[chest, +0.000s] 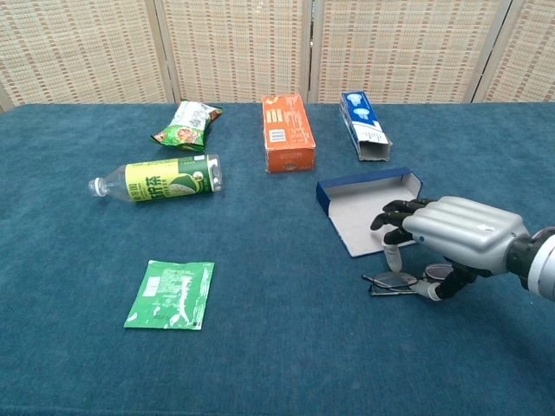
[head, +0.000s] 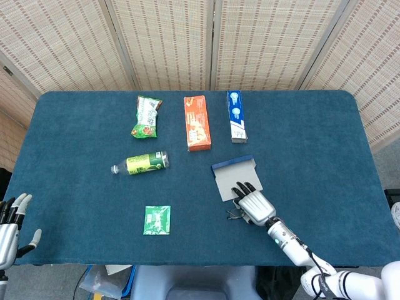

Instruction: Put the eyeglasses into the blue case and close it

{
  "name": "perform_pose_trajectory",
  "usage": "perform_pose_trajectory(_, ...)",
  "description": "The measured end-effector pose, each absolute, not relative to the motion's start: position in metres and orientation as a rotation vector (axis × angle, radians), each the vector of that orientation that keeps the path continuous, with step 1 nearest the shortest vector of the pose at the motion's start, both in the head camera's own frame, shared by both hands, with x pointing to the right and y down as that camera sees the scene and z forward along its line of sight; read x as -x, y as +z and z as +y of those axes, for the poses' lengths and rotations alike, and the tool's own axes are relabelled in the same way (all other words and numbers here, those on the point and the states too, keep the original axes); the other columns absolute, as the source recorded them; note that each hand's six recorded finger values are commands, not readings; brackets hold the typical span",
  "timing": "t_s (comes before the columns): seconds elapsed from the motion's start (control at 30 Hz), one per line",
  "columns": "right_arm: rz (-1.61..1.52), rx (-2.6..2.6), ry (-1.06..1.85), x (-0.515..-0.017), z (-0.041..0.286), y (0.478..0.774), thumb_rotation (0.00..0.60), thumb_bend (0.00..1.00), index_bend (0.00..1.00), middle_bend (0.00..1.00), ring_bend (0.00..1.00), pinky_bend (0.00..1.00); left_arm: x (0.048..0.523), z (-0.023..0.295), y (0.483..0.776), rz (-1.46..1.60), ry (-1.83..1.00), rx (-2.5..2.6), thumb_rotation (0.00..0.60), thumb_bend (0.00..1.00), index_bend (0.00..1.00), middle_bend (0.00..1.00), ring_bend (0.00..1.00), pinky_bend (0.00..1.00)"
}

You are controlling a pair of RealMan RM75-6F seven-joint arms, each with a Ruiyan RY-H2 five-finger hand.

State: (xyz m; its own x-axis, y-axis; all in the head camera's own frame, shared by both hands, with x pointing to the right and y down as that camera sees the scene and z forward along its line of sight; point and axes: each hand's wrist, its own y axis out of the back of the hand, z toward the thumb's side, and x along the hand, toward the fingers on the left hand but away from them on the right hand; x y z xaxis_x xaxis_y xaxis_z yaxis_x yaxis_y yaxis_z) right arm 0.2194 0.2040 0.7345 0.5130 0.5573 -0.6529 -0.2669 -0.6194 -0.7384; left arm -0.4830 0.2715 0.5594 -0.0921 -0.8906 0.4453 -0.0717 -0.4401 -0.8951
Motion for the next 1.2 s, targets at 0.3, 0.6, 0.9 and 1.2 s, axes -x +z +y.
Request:
perform_pose_trajectory(0.3, -0.266, 1.882, 1.210, -0.223, 0.200, 0.733, 0.600, 0.42, 0.53, 0.17, 0.00, 0.09, 0.483, 0.272, 0.561, 1.074, -1.603, 1.532, 0.600, 0.36, 0.00, 0.00, 0.00, 0.00)
perform_pose_trajectory(0.6, -0.331, 1.837, 1.184, -0.224, 0.171, 0.718, 0.600, 0.42, 0.54, 0.18, 0.00, 0.09, 0.480, 0.269, 0.561, 1.069, -1.590, 1.542, 0.600, 0.36, 0.00, 0.00, 0.00, 0.00)
perform_pose_trajectory(0.9, -0.351, 1.746, 1.158, -0.210, 0.122, 0.712, 0.600, 0.42, 0.54, 0.18, 0.00, 0.07, 0.479, 0.270, 0.560, 1.067, -1.593, 1.542, 0.600, 0.36, 0.00, 0.00, 0.00, 0.00)
perform_pose_trajectory(1.2, -0.322, 1.684, 1.183, -0.199, 0.101, 0.733, 0.600, 0.42, 0.54, 0.18, 0.00, 0.03, 0.479, 0.270, 0.559, 1.065, -1.600, 1.542, 0.600, 0.36, 0.00, 0.00, 0.00, 0.00)
